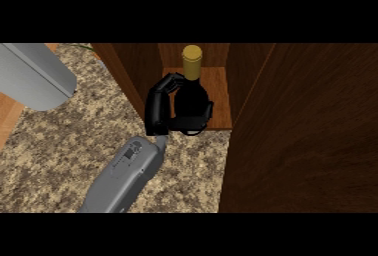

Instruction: Pick up the wine, place it into the cabinet and close the cabinet

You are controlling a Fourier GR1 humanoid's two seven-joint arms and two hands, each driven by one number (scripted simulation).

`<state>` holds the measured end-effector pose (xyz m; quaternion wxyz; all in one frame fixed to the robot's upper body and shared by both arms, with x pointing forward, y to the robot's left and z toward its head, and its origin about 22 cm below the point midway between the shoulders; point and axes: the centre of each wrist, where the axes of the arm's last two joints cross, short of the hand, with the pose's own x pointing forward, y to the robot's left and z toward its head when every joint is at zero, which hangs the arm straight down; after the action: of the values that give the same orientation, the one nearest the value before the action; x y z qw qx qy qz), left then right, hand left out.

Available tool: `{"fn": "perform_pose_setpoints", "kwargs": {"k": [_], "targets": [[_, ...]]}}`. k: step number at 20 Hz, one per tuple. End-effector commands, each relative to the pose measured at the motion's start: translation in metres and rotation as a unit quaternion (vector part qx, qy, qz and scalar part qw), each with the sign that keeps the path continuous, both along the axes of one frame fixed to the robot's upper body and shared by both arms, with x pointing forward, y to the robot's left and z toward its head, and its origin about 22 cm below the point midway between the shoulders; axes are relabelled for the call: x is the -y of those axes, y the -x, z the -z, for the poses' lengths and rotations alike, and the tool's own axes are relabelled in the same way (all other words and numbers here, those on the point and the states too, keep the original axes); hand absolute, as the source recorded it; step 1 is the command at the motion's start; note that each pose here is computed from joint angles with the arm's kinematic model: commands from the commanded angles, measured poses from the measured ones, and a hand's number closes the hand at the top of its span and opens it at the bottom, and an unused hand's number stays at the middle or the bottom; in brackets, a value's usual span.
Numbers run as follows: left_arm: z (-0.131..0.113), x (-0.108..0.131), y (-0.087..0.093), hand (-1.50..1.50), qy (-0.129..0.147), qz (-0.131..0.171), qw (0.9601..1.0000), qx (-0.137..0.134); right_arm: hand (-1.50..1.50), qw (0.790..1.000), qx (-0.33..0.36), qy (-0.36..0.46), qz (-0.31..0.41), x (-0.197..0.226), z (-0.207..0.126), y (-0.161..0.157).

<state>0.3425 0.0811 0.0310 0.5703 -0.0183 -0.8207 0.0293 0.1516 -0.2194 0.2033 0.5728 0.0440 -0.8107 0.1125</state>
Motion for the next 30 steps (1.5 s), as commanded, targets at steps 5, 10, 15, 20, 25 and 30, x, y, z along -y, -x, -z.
{"fn": "perform_pose_setpoints", "kwargs": {"k": [5,10,15,20,25,30], "targets": [[0.0,-0.016,-0.021,1.5,0.001,0.007,0.9997,-0.023,-1.5,0.999,0.011,-0.031,-0.027,-0.014,-0.013,0.02],[-0.013,0.0,-0.041,1.5,0.007,0.001,0.9994,-0.033,-1.5,0.999,0.015,-0.024,-0.032,-0.003,-0.003,0.035],[-0.006,-0.012,-0.054,1.5,-0.012,-0.002,0.9987,-0.05,-1.5,0.998,0.013,-0.044,-0.032,0.003,-0.004,0.02],[-0.01,-0.012,-0.071,1.5,-0.009,-0.023,0.9985,-0.05,-1.5,0.999,0.014,-0.041,-0.033,0.001,-0.004,0.019],[-0.009,-0.024,-0.08,1.5,-0.041,-0.039,0.9984,0.0,-1.5,0.998,0.01,-0.048,-0.046,-0.012,-0.008,0.012],[-0.009,-0.017,-0.084,1.5,-0.046,-0.063,0.9969,0.01,-1.5,0.998,0.006,-0.044,-0.039,-0.003,-0.006,0.012]]}}
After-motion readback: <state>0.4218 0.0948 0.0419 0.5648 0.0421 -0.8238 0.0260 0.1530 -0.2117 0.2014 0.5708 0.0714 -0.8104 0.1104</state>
